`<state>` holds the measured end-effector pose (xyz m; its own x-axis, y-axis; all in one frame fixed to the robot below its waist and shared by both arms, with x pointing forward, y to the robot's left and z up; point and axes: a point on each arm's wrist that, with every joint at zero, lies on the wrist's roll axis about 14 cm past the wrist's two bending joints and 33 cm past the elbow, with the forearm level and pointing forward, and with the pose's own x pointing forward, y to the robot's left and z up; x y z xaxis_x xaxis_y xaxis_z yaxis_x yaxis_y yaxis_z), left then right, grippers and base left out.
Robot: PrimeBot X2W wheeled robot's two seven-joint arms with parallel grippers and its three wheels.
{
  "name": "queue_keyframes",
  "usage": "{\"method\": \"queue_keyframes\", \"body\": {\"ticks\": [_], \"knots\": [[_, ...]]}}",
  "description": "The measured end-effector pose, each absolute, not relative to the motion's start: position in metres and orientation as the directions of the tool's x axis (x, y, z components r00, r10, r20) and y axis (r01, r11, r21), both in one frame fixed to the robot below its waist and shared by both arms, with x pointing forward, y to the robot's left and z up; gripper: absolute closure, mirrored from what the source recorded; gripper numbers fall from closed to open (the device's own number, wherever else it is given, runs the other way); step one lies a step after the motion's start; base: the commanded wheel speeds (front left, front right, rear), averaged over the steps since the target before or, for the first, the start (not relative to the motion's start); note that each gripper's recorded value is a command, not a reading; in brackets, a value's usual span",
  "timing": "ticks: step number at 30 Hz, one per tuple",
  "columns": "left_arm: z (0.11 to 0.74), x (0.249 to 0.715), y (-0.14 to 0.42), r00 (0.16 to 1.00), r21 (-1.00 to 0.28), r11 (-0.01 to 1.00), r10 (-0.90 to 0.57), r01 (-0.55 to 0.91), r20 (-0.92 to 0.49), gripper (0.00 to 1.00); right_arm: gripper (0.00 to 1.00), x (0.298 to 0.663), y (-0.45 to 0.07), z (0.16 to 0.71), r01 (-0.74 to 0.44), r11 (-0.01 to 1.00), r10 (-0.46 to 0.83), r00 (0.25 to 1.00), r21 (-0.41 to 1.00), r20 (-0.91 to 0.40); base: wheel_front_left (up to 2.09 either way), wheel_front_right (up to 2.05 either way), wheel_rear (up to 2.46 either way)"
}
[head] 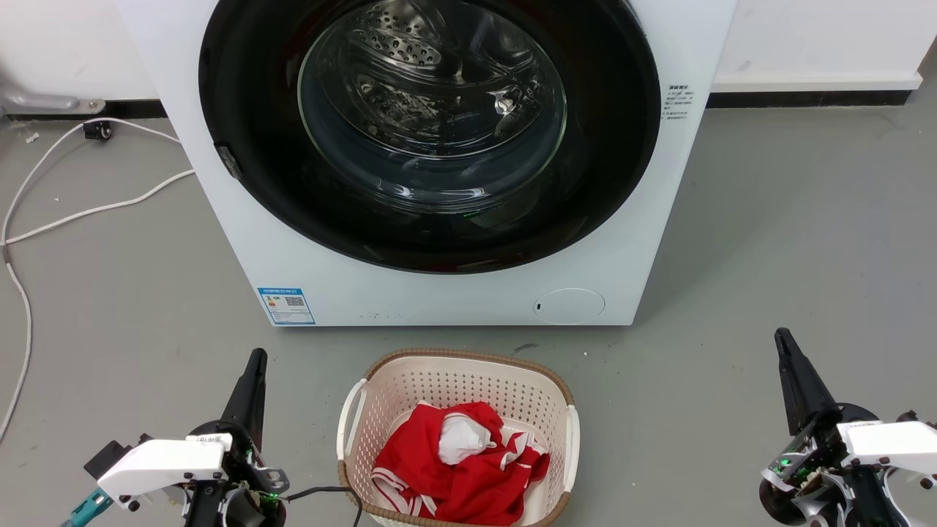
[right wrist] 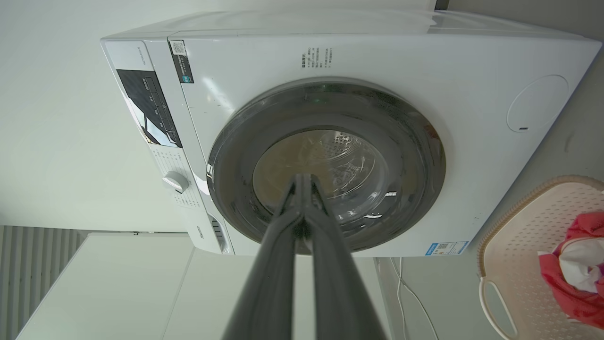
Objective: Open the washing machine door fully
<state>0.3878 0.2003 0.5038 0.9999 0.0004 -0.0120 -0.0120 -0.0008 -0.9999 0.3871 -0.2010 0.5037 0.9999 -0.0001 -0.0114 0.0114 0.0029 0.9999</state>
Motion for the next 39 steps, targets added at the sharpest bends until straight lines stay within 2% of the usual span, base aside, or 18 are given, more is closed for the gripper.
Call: {"method": "queue_keyframes", "body": {"ticks": [12, 13, 17, 30, 35, 39], "knots": [[0.504, 0.388, 0.2, 1.0, -1.0, -0.001, 0.0, -0.012, -0.012, 1.0, 1.0, 0.387, -0.201, 0.504, 0.011, 0.003, 0.0, 1.0, 1.0, -0.011, 0.0, 0.0, 0.0], [0.501, 0.387, 0.2, 1.0, -1.0, -0.002, 0.0, -0.02, -0.02, 0.0, 0.0, 0.386, -0.201, 0.501, 0.019, 0.002, 0.0, 1.0, 1.0, -0.019, 0.0, 0.0, 0.0], [0.486, 0.379, 0.199, 0.998, -0.998, -0.009, 0.001, -0.066, -0.066, 0.0, 0.0, 0.378, -0.202, 0.485, 0.066, -0.001, -0.008, 0.998, 0.998, -0.066, 0.0, 0.0, 0.0], [0.504, 0.382, 0.198, 1.0, -0.999, 0.032, 0.028, -0.012, -0.011, 0.0, 0.0, 0.378, -0.197, 0.497, 0.029, 0.06, -0.026, 0.999, 0.998, -0.028, 0.0, 0.0, 0.0], [0.51, 0.383, 0.198, 0.999, -0.993, 0.118, 0.032, 0.002, 0.006, 0.0, 0.0, 0.378, -0.197, 0.503, 0.016, 0.159, -0.032, 0.999, 0.987, -0.011, 0.0, 0.0, 0.0], [0.519, 0.383, 0.205, 0.998, -0.974, 0.225, 0.056, 0.02, 0.034, 0.0, 0.0, 0.38, -0.196, 0.514, -0.012, 0.332, -0.024, 0.999, 0.943, 0.021, 0.0, 0.0, 0.0]]}}
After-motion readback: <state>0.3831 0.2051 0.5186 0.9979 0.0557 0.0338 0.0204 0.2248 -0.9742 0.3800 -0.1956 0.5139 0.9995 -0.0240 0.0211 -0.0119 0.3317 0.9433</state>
